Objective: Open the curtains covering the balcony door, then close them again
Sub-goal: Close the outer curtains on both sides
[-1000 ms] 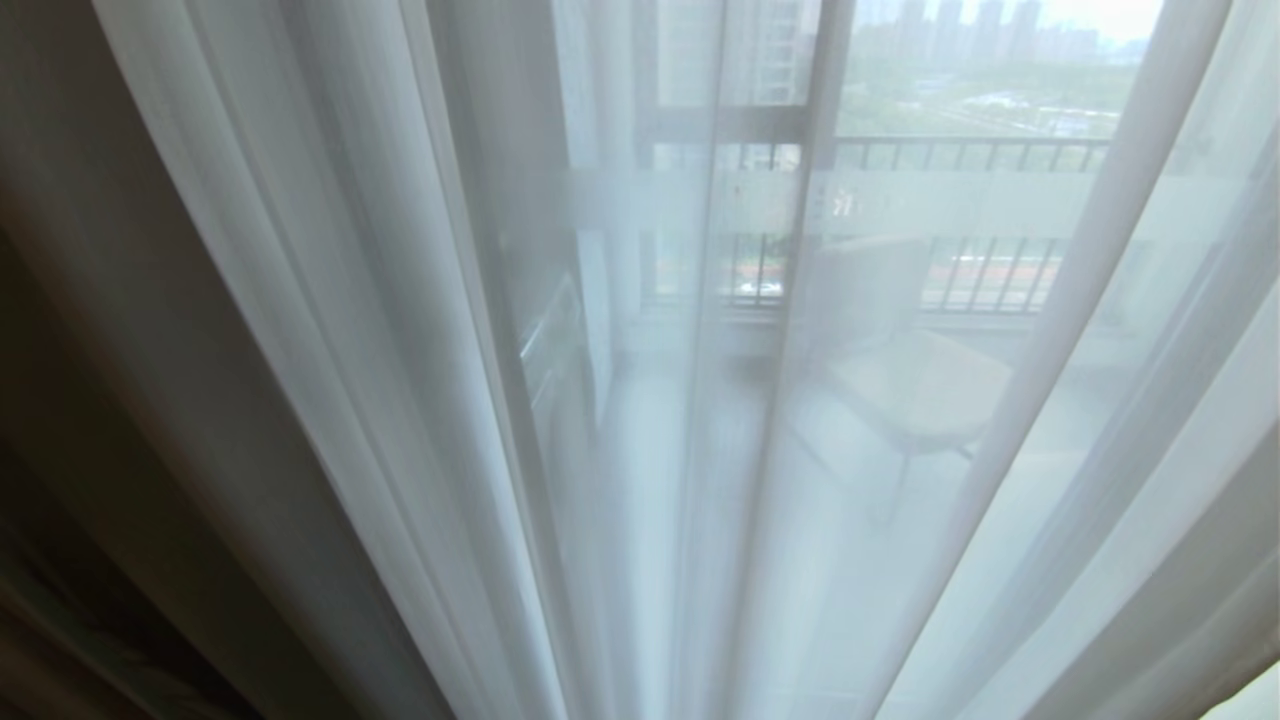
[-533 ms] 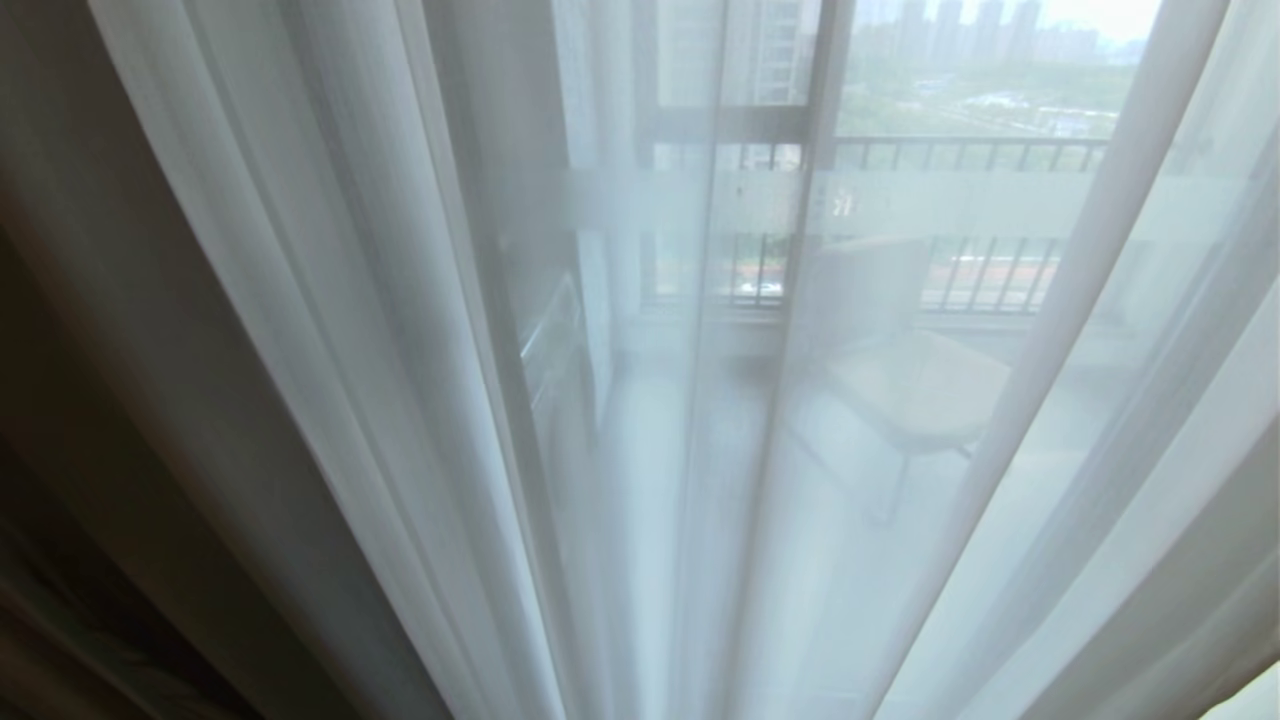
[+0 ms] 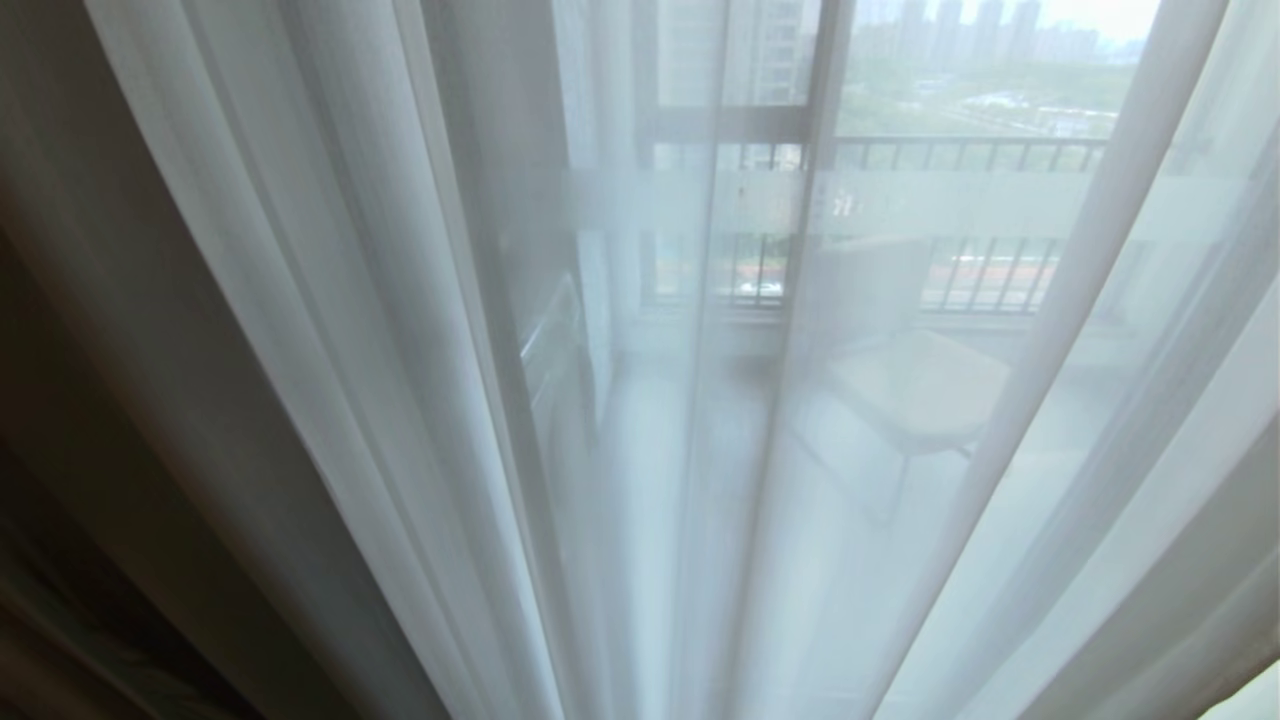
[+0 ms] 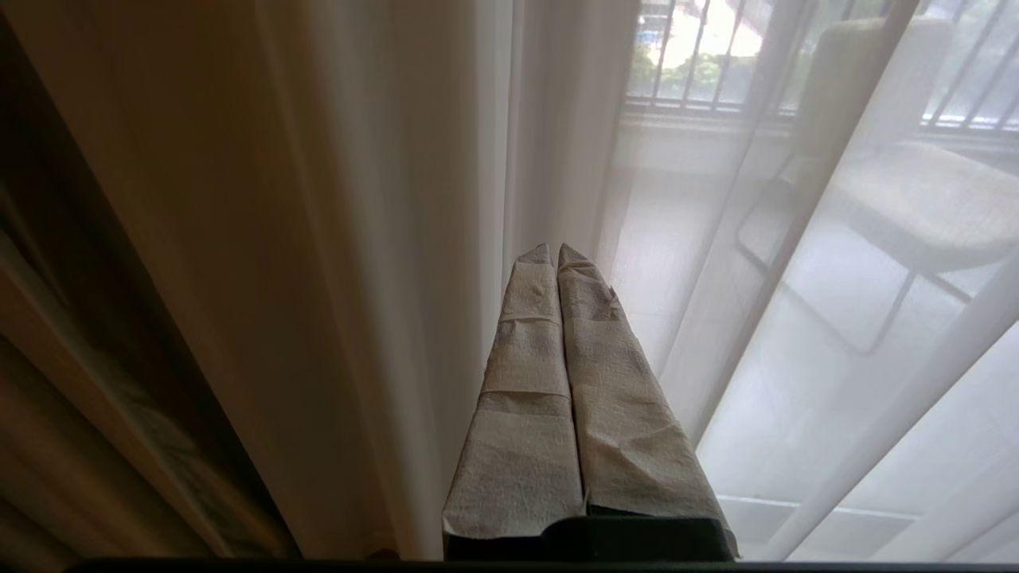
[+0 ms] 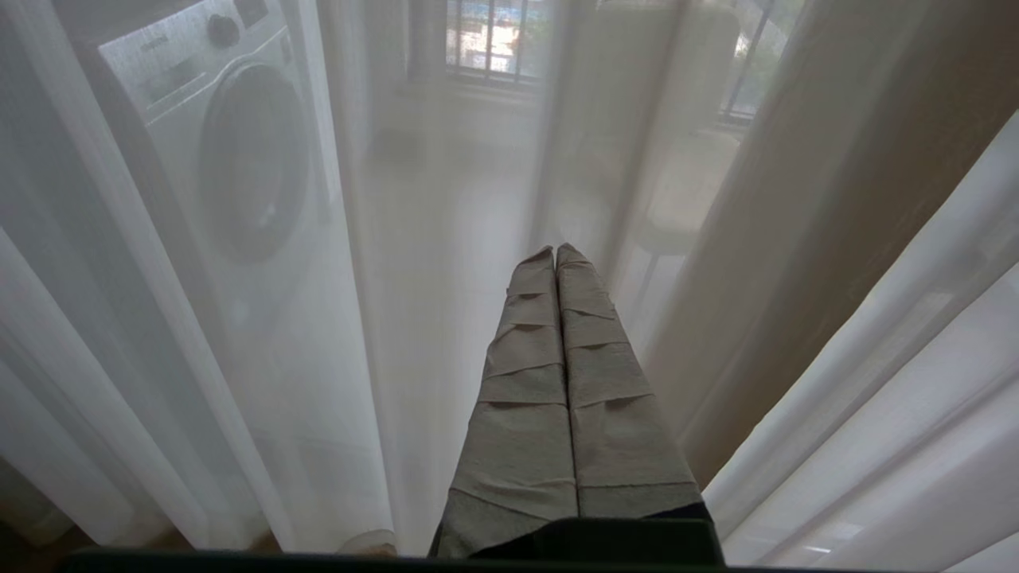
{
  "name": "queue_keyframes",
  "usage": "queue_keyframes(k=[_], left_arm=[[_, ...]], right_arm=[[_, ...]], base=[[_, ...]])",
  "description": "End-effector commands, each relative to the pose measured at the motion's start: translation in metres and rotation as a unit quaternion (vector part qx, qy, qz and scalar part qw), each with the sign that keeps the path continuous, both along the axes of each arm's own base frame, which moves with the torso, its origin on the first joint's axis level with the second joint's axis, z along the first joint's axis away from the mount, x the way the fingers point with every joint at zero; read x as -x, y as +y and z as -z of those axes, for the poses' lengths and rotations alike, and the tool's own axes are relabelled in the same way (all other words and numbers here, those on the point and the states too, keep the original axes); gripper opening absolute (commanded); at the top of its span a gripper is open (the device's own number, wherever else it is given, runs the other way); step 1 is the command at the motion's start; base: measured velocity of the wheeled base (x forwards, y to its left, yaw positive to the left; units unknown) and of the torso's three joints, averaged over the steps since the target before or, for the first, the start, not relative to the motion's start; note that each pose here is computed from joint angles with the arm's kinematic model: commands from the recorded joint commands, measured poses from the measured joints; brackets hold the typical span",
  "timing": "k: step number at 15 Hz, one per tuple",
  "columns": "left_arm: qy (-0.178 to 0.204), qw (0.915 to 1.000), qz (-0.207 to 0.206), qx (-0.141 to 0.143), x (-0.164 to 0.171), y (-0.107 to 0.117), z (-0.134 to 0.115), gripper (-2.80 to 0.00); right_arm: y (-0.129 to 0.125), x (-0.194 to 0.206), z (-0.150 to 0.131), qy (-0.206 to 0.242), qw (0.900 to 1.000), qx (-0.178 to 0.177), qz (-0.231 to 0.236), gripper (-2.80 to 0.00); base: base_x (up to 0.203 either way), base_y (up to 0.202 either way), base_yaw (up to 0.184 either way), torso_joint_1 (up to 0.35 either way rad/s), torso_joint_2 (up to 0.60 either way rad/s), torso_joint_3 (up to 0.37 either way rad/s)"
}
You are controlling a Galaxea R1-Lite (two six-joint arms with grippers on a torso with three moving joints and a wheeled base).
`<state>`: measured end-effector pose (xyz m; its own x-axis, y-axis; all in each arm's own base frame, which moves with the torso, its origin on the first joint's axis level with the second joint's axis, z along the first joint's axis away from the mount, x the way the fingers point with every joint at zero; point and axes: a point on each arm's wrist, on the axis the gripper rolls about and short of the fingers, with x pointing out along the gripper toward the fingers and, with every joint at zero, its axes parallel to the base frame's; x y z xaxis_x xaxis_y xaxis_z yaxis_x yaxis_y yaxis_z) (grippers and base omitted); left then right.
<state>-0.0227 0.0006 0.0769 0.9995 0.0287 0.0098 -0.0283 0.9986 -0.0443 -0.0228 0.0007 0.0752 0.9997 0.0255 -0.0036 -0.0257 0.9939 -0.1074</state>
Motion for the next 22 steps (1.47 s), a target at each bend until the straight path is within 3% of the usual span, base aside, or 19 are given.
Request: queue_keyframes(k=[1, 9, 16, 22], left_arm=[[-0.001, 1.0, -0.002, 0.0, 0.0, 0.0, 0.0, -2.8], [-0.009, 0.9999, -0.005, -0.005, 0.001, 0.0, -0.004, -2.8], [-0.093, 0.992, -0.084, 0.003, 0.024, 0.004, -0.06, -2.8], [-0.057, 0.9872, -0.149, -0.014, 0.016, 0.007, -0.108, -2.8]], right_arm=[[0.0, 0.0, 0.0, 0.0, 1.0, 0.001, 0.0, -2.8], [0.0, 0.0, 0.0, 0.0, 1.0, 0.001, 0.0, -2.8], [0.0, 0.0, 0.0, 0.0, 1.0, 0.001, 0.0, -2.8], [0.0, 0.0, 0.0, 0.0, 1.0, 0.001, 0.0, -2.8]], base=[[0.0, 0.0, 0.0, 0.0, 0.0, 0.0], [0.0, 0.0, 0.0, 0.0, 0.0, 0.0], [0.0, 0.0, 0.0, 0.0, 0.0, 0.0], [0.0, 0.0, 0.0, 0.0, 0.0, 0.0]])
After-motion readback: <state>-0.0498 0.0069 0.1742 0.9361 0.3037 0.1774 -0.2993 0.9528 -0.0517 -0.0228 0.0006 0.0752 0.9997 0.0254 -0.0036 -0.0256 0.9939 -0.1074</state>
